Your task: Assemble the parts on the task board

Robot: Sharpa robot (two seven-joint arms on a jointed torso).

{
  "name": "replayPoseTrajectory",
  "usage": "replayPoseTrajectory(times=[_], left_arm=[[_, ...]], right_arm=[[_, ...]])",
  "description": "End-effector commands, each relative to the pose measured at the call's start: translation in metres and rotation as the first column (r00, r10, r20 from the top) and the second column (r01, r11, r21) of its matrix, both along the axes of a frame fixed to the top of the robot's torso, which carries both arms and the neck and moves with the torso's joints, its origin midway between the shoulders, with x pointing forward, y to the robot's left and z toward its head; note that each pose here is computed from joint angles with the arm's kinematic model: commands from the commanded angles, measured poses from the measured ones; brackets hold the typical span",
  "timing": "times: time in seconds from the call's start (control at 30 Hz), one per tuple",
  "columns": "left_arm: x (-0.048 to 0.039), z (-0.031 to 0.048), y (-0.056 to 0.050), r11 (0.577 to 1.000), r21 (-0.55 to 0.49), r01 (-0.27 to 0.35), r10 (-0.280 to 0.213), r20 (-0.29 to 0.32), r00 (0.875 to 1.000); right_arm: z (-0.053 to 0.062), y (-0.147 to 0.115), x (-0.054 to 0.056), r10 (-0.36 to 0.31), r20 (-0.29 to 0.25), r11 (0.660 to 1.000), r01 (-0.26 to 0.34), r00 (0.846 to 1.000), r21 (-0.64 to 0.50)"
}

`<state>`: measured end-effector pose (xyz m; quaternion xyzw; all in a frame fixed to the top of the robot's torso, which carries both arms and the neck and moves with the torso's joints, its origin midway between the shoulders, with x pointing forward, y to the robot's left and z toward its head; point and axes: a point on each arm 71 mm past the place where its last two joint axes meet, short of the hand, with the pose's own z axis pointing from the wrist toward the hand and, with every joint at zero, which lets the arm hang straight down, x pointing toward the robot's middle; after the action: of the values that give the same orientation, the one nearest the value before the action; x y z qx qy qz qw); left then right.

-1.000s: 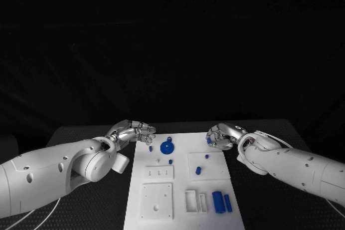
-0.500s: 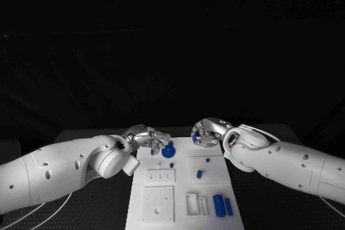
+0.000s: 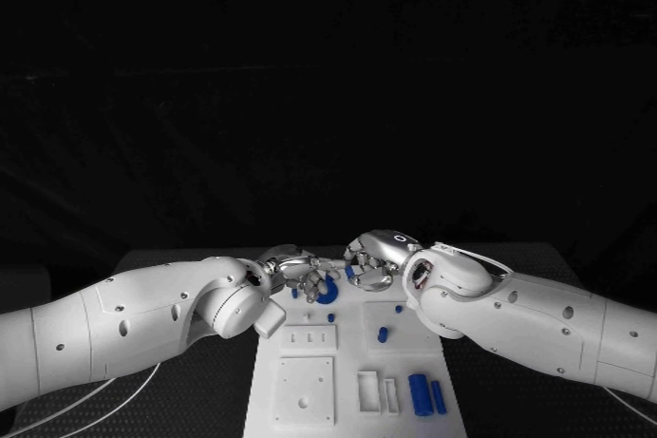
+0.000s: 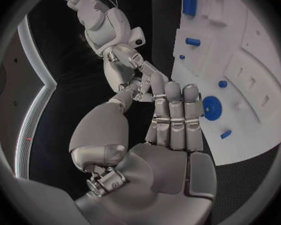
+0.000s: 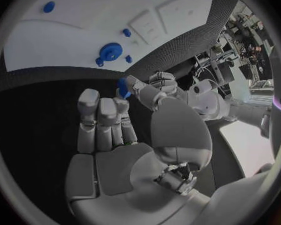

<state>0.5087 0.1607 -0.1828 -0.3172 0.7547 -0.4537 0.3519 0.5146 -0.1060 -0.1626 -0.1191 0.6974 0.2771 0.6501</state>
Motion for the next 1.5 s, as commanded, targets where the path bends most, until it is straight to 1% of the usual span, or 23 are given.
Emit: replayPoseTrajectory(times=[0.03, 0.1, 0.2, 0.33, 0.47, 0.73, 0.9, 1.23, 1.5], left_arm=[[-0.0011, -0.0016, -0.003, 0.999, 0.037, 0.013, -0.013, -0.016, 1.0], [-0.0015, -0.0019, -0.004, 0.999, 0.044, 0.015, -0.014, -0.016, 1.0], [-0.0024, -0.003, -0.006, 0.999, 0.053, 0.004, -0.003, -0.022, 1.0], [-0.0035, -0.0042, -0.006, 0.997, 0.075, 0.019, -0.016, -0.031, 0.999], [-0.0039, -0.0051, -0.006, 0.996, 0.09, 0.021, -0.018, -0.033, 0.999], [-0.0037, -0.0056, -0.005, 0.996, 0.091, 0.019, -0.016, -0.034, 0.999], [-0.0044, -0.0058, -0.006, 0.996, 0.09, 0.025, -0.021, -0.035, 0.999], [-0.0048, -0.0056, -0.007, 0.996, 0.085, 0.03, -0.027, -0.031, 0.999], [-0.0065, -0.0053, -0.009, 0.996, 0.074, 0.046, -0.043, -0.035, 0.998]], right_arm=[[0.0, 0.005, -0.003, 0.006, 0.015, 0.999, -0.005, 1.0, -0.037], [0.001, 0.008, -0.005, 0.017, 0.015, 0.999, -0.016, 1.0, -0.036], [0.002, 0.013, -0.008, 0.031, 0.012, 0.999, -0.031, 0.999, -0.034], [0.002, 0.016, -0.01, 0.039, 0.015, 0.999, -0.038, 0.999, -0.032], [0.003, 0.017, -0.011, 0.043, 0.015, 0.999, -0.043, 0.999, -0.031], [0.003, 0.02, -0.016, 0.059, 0.003, 0.998, -0.059, 0.998, -0.037], [0.002, 0.024, -0.018, 0.072, -0.006, 0.996, -0.072, 0.997, -0.045], [0.002, 0.028, -0.02, 0.081, -0.013, 0.995, -0.082, 0.997, -0.051], [0.0, 0.029, -0.019, 0.082, -0.021, 0.995, -0.083, 0.996, -0.056]])
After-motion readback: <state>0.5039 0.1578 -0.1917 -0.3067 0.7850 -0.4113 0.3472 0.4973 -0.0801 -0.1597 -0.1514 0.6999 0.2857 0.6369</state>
